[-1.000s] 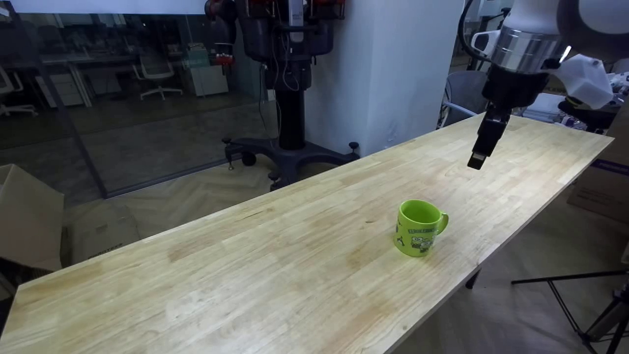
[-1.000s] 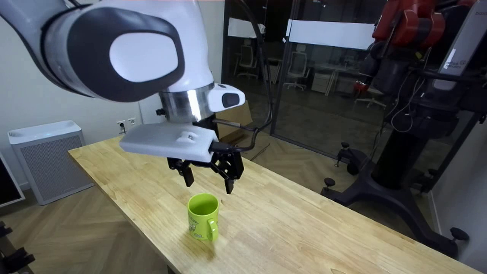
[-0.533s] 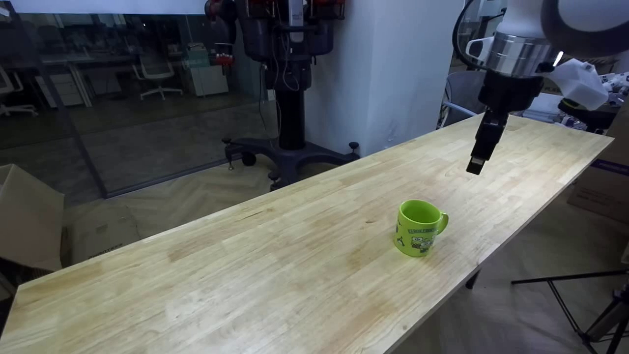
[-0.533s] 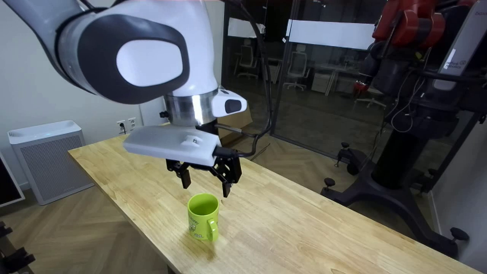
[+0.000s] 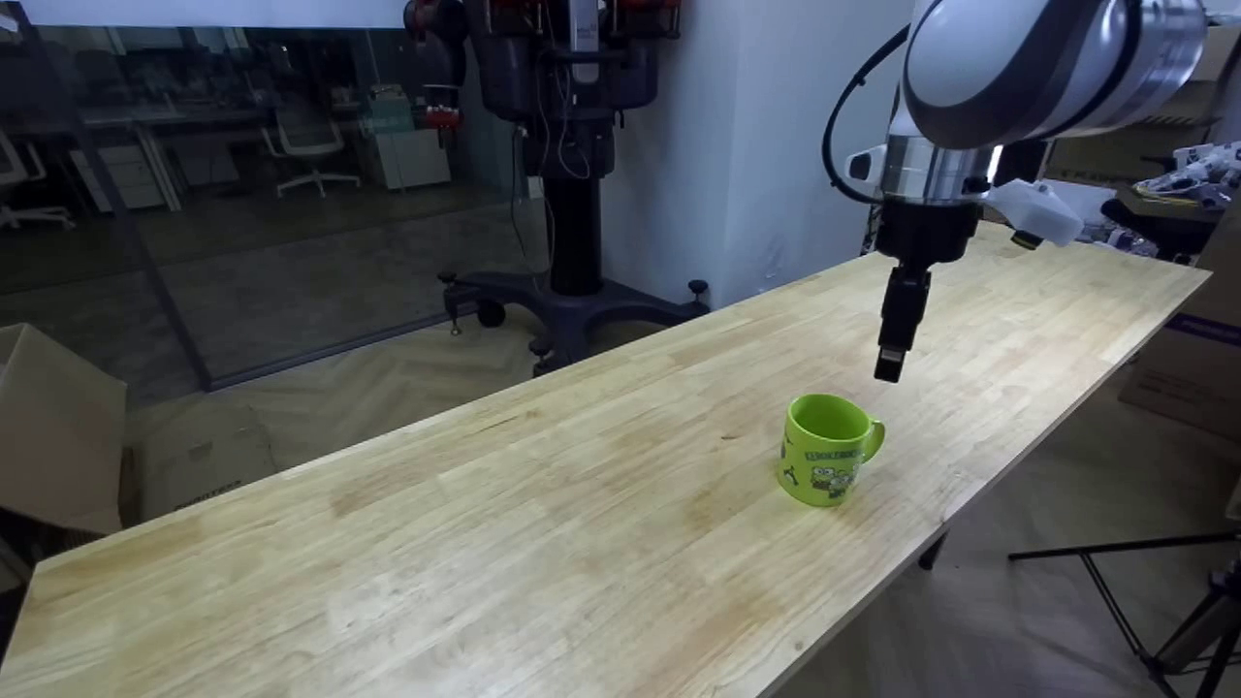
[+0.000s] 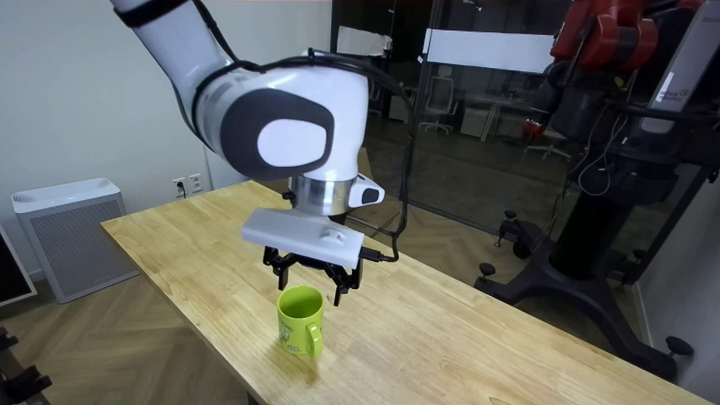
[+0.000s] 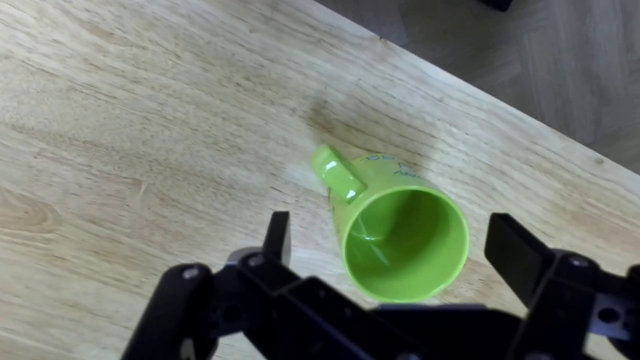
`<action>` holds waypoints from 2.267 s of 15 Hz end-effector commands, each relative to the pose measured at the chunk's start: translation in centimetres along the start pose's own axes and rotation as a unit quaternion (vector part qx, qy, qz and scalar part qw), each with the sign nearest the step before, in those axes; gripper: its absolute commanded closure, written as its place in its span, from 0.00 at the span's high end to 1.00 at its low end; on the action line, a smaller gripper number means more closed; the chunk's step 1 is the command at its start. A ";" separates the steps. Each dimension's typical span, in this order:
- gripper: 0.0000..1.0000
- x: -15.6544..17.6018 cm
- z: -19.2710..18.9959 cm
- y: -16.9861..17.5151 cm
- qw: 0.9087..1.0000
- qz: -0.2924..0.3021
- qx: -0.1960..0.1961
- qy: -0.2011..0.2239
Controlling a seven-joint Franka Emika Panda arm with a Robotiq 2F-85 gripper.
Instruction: Move the mug forward
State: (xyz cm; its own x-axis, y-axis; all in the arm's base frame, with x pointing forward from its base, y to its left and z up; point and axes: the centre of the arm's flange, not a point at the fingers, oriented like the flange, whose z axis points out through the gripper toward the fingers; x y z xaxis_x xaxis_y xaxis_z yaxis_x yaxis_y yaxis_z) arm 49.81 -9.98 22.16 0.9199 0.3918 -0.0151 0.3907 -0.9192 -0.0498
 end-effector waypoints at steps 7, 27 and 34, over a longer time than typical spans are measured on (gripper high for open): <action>1.00 6.0 5.4 3.1 0.999 -0.024 0.007 -0.040; 0.03 8.4 7.4 1.4 0.995 -0.044 -0.011 -0.090; 0.03 12.3 4.5 3.7 0.992 0.013 -0.045 -0.120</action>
State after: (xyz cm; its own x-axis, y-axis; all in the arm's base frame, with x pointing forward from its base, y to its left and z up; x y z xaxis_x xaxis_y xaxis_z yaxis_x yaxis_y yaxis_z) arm 58.75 -7.92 15.33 0.8766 0.4288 -0.2185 0.4377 -0.8991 -0.0086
